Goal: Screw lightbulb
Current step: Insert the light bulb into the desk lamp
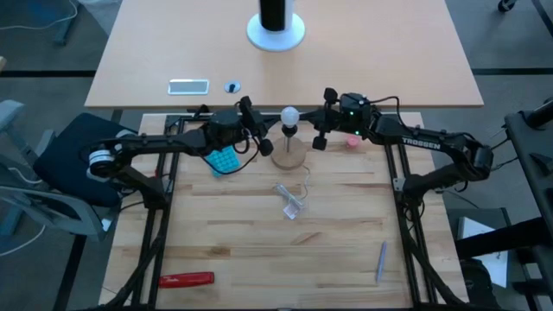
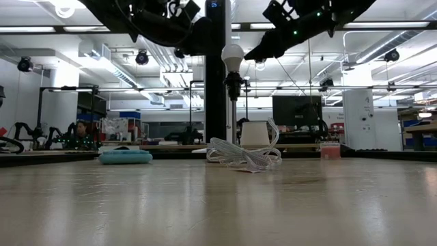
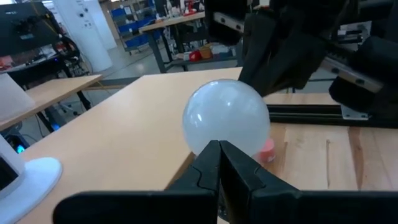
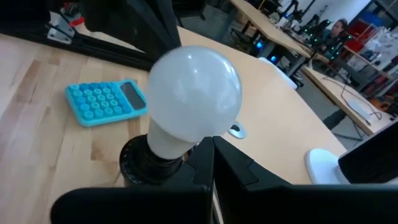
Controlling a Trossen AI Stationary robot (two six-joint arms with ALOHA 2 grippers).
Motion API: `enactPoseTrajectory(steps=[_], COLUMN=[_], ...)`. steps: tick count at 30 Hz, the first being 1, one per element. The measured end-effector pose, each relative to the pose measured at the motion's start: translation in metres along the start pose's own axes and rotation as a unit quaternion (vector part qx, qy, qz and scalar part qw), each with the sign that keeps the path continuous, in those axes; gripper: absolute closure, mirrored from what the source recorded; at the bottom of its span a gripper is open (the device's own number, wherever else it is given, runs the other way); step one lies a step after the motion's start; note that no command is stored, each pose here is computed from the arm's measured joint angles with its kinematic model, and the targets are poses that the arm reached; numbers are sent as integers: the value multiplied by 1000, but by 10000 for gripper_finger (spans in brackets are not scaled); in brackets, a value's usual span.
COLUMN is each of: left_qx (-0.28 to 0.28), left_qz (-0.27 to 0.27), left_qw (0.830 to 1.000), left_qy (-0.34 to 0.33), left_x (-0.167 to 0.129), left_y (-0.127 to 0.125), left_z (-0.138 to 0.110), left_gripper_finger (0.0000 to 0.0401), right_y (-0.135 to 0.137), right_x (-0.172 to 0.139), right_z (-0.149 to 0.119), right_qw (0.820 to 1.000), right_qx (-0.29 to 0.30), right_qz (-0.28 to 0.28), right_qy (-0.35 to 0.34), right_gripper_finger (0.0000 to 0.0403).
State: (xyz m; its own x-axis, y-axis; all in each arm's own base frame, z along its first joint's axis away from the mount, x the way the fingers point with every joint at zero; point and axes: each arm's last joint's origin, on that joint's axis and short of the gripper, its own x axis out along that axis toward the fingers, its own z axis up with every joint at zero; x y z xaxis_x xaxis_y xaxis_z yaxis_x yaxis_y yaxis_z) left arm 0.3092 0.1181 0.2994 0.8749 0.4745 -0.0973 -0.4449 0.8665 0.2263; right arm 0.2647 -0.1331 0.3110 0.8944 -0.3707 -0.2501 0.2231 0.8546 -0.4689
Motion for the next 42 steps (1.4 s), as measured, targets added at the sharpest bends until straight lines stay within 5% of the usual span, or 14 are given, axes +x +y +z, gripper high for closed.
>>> enactPoseTrajectory(steps=[19, 28, 33, 42], left_qx=[1, 0, -1, 2], left_qz=[36, 28, -23, -14], left_qw=[999, 999, 1000, 1000], left_qy=[12, 19, 10, 2], left_x=[7, -3, -3, 0], left_y=[3, 0, -4, -4], left_z=[-8, 0, 1, 0], left_gripper_finger=[401, 401, 401, 401], right_y=[4, 0, -4, -1], right_x=[0, -9, -5, 9], right_z=[2, 3, 0, -7], right_qw=[999, 1000, 1000, 1000], right_qx=[0, -4, -1, 13], right_qz=[44, 2, -6, 26], right_qy=[-22, 6, 7, -10], right_gripper_finger=[403, 403, 403, 403])
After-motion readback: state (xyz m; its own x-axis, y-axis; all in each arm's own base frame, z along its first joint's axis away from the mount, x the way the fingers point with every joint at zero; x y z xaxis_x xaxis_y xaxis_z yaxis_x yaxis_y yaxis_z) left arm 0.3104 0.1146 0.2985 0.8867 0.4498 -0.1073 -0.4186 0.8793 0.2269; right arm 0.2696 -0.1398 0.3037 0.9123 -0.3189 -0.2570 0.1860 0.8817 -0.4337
